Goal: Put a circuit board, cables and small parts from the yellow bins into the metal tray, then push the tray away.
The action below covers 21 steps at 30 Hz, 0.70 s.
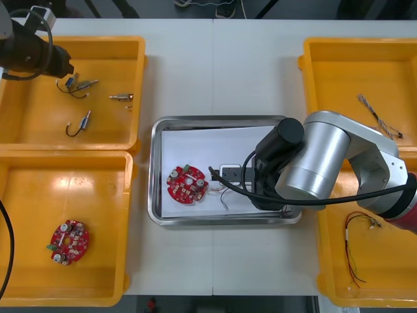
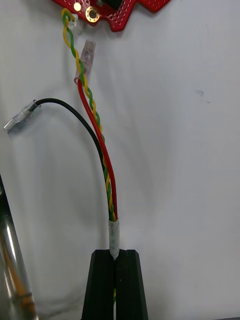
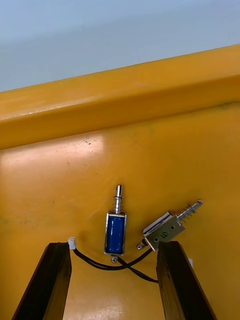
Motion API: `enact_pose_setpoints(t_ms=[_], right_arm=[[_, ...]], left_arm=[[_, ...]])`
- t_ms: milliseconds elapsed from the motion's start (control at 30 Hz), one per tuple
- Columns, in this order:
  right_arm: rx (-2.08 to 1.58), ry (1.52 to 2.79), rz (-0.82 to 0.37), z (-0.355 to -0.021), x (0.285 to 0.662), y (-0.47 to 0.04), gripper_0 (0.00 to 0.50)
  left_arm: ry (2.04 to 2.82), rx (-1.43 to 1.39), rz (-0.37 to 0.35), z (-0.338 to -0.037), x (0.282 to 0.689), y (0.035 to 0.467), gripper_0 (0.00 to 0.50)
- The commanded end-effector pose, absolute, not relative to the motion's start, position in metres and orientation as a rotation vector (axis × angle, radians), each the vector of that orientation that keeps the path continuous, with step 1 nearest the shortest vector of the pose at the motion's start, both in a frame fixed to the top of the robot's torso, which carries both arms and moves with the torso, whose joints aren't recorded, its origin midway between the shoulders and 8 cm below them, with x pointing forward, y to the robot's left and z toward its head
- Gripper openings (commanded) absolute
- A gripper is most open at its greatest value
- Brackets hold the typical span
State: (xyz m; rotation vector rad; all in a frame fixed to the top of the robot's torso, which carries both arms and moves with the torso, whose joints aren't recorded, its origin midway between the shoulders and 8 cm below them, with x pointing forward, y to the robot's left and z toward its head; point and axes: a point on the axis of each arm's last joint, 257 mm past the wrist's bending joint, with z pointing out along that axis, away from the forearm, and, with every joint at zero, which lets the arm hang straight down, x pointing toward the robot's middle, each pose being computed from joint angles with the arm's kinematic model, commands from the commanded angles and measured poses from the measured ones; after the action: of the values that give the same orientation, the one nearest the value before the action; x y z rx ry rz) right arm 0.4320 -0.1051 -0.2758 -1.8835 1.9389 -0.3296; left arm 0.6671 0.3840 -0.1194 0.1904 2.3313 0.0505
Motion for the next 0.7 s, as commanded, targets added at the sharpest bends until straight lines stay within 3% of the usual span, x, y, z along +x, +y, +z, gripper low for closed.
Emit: enact_pose_setpoints(t_ms=[33,67,100,133,167,200,233,700], right_arm=[[-1.931,1.887,-0.332,-0.28,0.427,-0.098,0.083],[-1.929,1.894,-0.33,-0.282,0.426,-0.099,0.083],[-1.927,1.896,-0.329,-0.282,0.426,-0.099,0.174],[-1.924,1.899,-0.326,-0.282,0.425,-0.099,0.34],[-1.924,1.903,-0.324,-0.283,0.424,-0.099,0.387],[-1.921,1.908,-0.32,-0.283,0.424,-0.099,0.387],[-1.921,1.913,-0.316,-0.284,0.423,-0.099,0.496],[-1.895,1.893,-0.315,-0.267,0.419,-0.093,0.5]], left_arm=[[2.231,0.275,0.065,-0.082,0.686,0.374,0.5],[2.229,0.279,0.067,-0.084,0.687,0.372,0.5],[2.232,0.28,0.072,-0.087,0.687,0.373,0.5],[2.231,0.289,0.083,-0.089,0.689,0.373,0.5],[2.229,0.293,0.091,-0.09,0.689,0.373,0.5],[2.229,0.302,0.103,-0.094,0.69,0.372,0.5],[2.23,0.304,0.109,-0.096,0.691,0.373,0.5],[2.238,0.316,0.121,-0.127,0.695,0.368,0.5]])
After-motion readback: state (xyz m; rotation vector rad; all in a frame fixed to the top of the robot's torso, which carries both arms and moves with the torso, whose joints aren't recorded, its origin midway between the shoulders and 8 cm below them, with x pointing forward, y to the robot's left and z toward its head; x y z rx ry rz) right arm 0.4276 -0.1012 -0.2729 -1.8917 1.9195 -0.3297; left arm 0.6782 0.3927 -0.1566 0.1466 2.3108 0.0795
